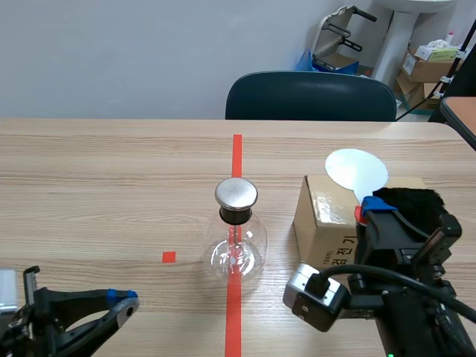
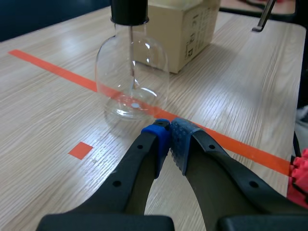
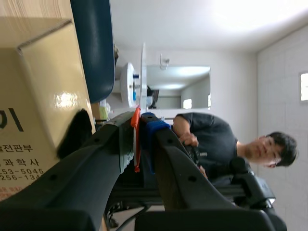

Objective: Do the electroscope experiment

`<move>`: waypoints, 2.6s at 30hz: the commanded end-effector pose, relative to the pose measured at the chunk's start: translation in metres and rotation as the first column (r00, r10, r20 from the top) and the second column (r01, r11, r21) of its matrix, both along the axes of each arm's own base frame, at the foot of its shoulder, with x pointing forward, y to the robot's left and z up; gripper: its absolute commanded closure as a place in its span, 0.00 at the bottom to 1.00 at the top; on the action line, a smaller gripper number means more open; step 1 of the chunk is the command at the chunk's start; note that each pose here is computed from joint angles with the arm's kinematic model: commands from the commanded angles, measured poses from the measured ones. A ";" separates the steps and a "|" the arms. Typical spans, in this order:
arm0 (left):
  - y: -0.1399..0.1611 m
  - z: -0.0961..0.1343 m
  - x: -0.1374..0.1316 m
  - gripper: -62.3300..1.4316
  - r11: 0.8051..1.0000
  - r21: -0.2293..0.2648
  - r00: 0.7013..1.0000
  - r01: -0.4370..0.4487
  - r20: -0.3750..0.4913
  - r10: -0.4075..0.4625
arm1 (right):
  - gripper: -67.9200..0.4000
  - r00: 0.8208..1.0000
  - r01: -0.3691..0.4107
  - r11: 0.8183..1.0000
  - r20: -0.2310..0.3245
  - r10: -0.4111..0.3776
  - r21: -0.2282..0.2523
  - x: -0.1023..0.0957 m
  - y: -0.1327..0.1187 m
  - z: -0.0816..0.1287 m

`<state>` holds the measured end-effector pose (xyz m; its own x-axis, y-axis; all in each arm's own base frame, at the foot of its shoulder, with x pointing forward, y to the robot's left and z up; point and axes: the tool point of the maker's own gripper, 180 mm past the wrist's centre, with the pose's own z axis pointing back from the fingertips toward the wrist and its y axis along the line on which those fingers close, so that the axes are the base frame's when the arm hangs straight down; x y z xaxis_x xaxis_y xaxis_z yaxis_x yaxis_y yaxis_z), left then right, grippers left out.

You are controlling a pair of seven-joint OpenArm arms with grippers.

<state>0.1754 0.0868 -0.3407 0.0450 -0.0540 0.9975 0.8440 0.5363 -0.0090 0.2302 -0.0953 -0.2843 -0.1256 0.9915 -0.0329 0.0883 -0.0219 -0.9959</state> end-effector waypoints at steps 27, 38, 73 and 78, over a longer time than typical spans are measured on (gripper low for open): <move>0.047 0.069 -0.030 0.91 0.975 -0.149 0.976 0.162 -0.120 -0.181 | 0.99 0.999 -0.009 1.000 -0.051 0.008 -0.018 0.005 -0.003 -0.040; 0.047 0.065 -0.035 0.54 0.973 -0.118 0.968 0.197 -0.132 -0.212 | 0.89 0.999 -0.009 1.000 -0.051 0.008 -0.018 0.005 -0.003 -0.040; 0.072 0.087 -0.040 0.36 0.956 -0.170 0.940 0.240 -0.205 -0.273 | 0.00 0.999 -0.012 1.000 -0.051 0.011 -0.019 0.005 -0.002 -0.040; 0.072 0.087 -0.040 0.36 0.956 -0.170 0.940 0.240 -0.205 -0.273 | 0.00 0.999 -0.012 1.000 -0.051 0.011 -0.019 0.005 -0.002 -0.040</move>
